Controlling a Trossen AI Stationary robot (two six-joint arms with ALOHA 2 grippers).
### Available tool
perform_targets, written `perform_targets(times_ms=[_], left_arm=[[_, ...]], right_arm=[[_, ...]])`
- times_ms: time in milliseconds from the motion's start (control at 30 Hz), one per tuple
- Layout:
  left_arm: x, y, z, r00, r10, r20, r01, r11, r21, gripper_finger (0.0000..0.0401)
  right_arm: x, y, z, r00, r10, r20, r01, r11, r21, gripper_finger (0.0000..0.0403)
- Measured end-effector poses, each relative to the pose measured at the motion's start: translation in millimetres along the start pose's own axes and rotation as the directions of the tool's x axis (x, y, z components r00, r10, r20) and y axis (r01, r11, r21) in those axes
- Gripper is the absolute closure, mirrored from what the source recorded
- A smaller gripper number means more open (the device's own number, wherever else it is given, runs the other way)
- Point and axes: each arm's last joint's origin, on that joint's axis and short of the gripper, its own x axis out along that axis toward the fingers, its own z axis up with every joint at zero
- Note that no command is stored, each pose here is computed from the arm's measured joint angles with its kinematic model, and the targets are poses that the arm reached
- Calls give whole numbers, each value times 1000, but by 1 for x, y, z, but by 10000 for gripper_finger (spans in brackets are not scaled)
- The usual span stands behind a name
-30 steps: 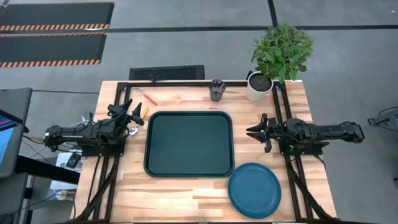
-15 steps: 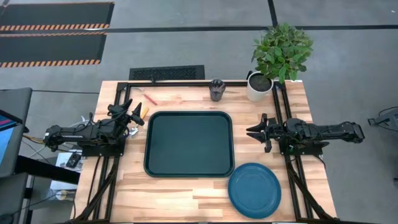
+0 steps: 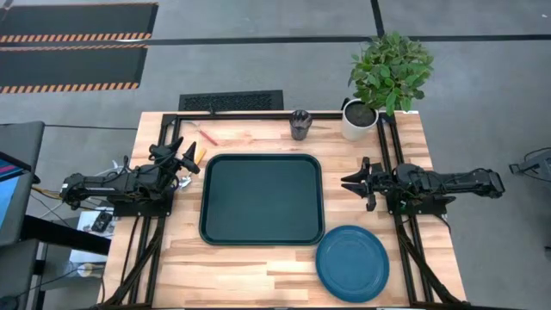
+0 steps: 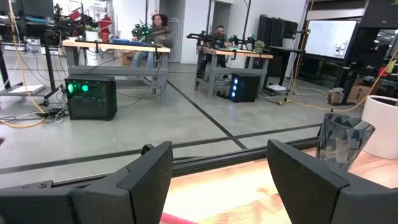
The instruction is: Pick and place plate/cup/fork/spoon on tray
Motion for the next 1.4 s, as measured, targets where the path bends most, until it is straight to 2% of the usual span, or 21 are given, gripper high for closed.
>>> perform_targets(times_ms=[200, 367, 433, 533, 600, 667, 733, 867, 1000, 1167, 1233, 1400], left_arm=[[0, 0, 0, 1000, 0, 0, 0, 1000, 0, 152], [0, 0, 0, 1000, 0, 0, 0, 1000, -1, 152], [0, 0, 0, 1000, -1, 0, 1, 1000, -16, 152], [0, -1, 0, 1000, -18, -2, 18, 993, -117, 152], [0, -3, 1, 996, -89, -10, 83, 965, -249, 152], [0, -6, 1, 983, -183, -20, 163, 914, -372, 152], [-1, -7, 1, 972, -232, -24, 198, 876, -441, 152], [-1, -7, 1, 974, -227, -25, 189, 863, -468, 152], [-1, -7, 1, 971, -237, -25, 185, 813, -553, 152], [0, -6, 2, 982, -191, -10, 143, 768, -624, 152], [0, -6, 5, 982, -190, 7, 148, 735, -662, 152], [-1, -8, 11, 971, -233, 52, 203, 689, -696, 152]], right_arm=[[0, 0, 1, 1000, -6, 16, 7, 997, -82, 280], [0, 1, 10, 995, 10, 102, -11, 1000, 10, 280], [-1, 3, 16, 988, 23, 151, -25, 1000, 16, 280], [-2, 4, 21, 981, 32, 190, -36, 999, 18, 280], [-4, 6, 28, 965, 49, 257, -56, 998, 20, 280], [-6, 7, 33, 951, 60, 302, -69, 997, 20, 280], [-6, 7, 34, 948, 64, 311, -76, 997, 27, 280], [-6, 7, 34, 949, 63, 308, -93, 992, 83, 280], [-5, 6, 33, 953, 51, 298, -81, 993, 87, 280], [-5, 3, 34, 951, 17, 308, -48, 995, 91, 280], [-5, 3, 34, 951, 13, 310, -44, 995, 92, 280], [-5, 3, 34, 953, 22, 302, -55, 994, 99, 280]])
